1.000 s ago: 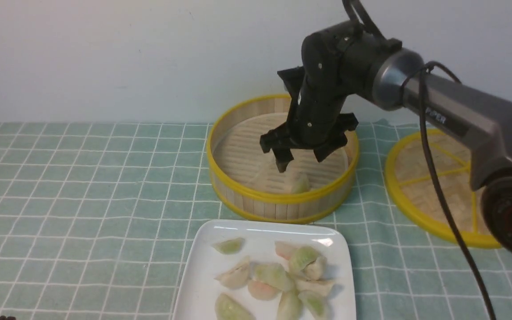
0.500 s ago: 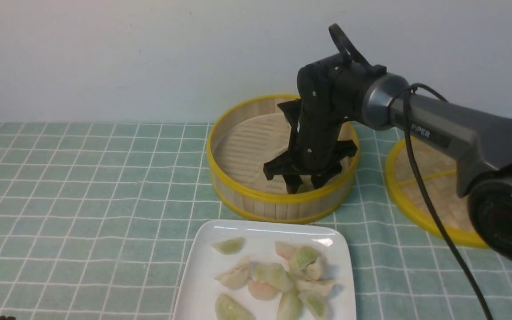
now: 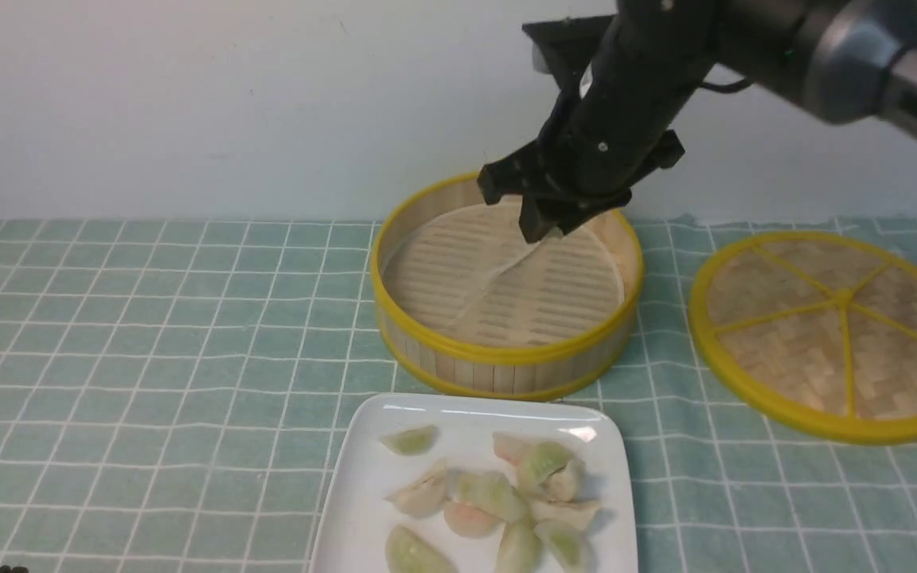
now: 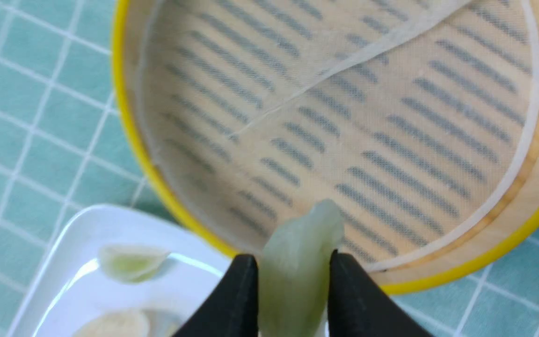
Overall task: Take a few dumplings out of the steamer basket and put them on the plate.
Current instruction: Use the right arm to put the dumpling into the plate
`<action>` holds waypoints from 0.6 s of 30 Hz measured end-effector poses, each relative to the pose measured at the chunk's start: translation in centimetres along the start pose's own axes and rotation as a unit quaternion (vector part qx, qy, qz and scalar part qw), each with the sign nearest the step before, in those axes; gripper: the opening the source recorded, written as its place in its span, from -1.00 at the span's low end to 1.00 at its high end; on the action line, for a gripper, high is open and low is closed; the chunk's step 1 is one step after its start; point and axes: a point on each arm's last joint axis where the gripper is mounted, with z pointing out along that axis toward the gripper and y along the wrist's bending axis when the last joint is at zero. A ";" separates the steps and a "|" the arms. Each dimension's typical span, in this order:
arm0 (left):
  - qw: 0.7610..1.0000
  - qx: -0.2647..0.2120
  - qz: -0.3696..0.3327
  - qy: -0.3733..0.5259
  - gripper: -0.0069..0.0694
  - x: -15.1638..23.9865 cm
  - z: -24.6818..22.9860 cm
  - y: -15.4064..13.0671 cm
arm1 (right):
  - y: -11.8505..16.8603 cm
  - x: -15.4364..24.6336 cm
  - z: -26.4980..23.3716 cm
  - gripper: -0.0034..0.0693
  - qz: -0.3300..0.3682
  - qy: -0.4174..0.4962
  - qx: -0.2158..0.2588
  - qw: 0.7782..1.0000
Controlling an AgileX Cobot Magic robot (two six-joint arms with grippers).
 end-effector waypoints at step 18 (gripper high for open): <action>1.000 0.000 0.000 0.000 -0.84 0.0 0.0 0.0 | 3.0 6.0 12.5 0.01 -0.030 0.142 -0.048 0.988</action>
